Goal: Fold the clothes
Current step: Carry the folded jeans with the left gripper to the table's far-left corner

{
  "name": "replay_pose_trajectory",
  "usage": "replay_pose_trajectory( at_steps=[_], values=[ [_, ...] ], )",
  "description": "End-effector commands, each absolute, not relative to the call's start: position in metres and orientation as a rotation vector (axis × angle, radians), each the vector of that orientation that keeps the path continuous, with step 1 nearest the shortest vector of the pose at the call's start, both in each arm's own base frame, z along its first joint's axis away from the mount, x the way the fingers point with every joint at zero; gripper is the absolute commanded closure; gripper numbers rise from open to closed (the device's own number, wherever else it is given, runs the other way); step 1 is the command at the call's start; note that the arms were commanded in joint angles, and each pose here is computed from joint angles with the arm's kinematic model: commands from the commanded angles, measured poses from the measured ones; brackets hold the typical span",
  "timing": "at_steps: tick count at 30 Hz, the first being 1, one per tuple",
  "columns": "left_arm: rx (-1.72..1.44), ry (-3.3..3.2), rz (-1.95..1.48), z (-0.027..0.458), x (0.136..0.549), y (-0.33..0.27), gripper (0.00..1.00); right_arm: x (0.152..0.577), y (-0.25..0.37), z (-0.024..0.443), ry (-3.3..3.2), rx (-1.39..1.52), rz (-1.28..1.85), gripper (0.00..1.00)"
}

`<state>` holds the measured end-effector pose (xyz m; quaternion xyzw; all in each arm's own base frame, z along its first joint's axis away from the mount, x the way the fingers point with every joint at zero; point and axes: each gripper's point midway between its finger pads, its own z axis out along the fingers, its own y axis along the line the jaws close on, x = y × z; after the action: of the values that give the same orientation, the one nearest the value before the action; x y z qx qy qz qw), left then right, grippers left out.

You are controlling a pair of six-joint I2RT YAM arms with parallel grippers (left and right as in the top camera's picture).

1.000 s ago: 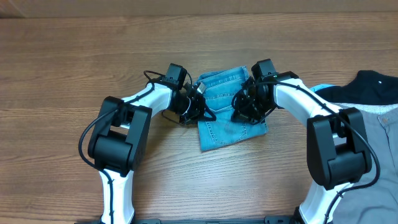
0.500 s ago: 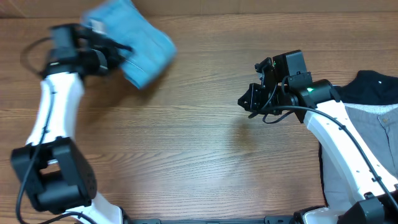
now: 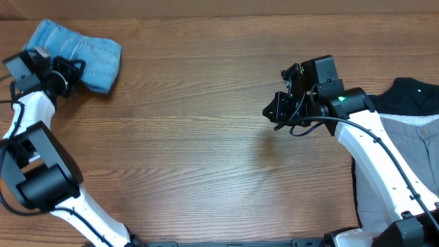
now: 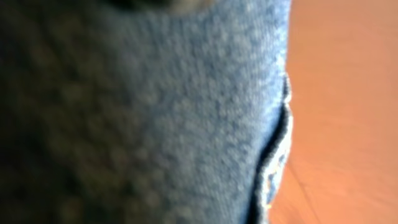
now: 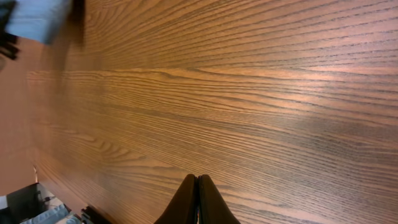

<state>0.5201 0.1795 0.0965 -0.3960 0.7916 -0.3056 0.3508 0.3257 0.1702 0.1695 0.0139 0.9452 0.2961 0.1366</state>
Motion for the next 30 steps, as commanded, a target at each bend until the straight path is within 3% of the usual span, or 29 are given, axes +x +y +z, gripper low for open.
replay_pose_trajectory(
  at_steps=[1,5,6,7,8,11,12,13,22,27,30],
  values=[
    [-1.041,2.067,-0.810,0.068,0.522,0.188,0.96,0.330,0.171,0.175,2.716,0.027,0.854,0.95],
    [-1.060,2.107,-0.849,0.035,0.514,0.191,0.96,0.330,0.170,0.174,2.716,0.029,0.849,0.93],
    [-1.070,2.107,-0.852,0.032,0.513,0.194,0.91,0.330,0.169,0.174,2.716,0.031,0.843,0.92],
    [-1.076,2.104,-0.849,0.031,0.512,0.196,0.77,0.331,0.169,0.174,2.716,0.033,0.835,0.92],
    [-1.078,2.095,-0.842,0.032,0.512,0.200,0.57,0.331,0.167,0.173,2.716,0.036,0.825,0.92],
    [-1.032,2.028,-0.879,0.050,0.520,0.208,0.35,0.331,0.167,0.173,2.717,0.047,0.827,0.92],
    [-1.009,2.001,-0.921,0.060,0.523,0.209,0.15,0.331,0.168,0.173,2.718,0.046,0.827,0.91],
    [-0.990,1.987,-0.954,0.067,0.525,0.209,0.03,0.331,0.167,0.173,2.718,0.046,0.826,0.91],
    [-0.866,1.955,-1.210,0.143,0.504,0.206,0.00,0.325,0.166,0.170,2.748,0.056,0.827,0.95],
    [-0.945,2.067,-0.949,0.181,0.463,0.210,0.00,0.324,0.166,0.170,2.752,0.057,0.827,0.96],
    [-0.955,2.105,-0.732,0.228,0.428,0.206,0.00,0.323,0.166,0.169,2.759,0.059,0.826,0.96]
  ],
)
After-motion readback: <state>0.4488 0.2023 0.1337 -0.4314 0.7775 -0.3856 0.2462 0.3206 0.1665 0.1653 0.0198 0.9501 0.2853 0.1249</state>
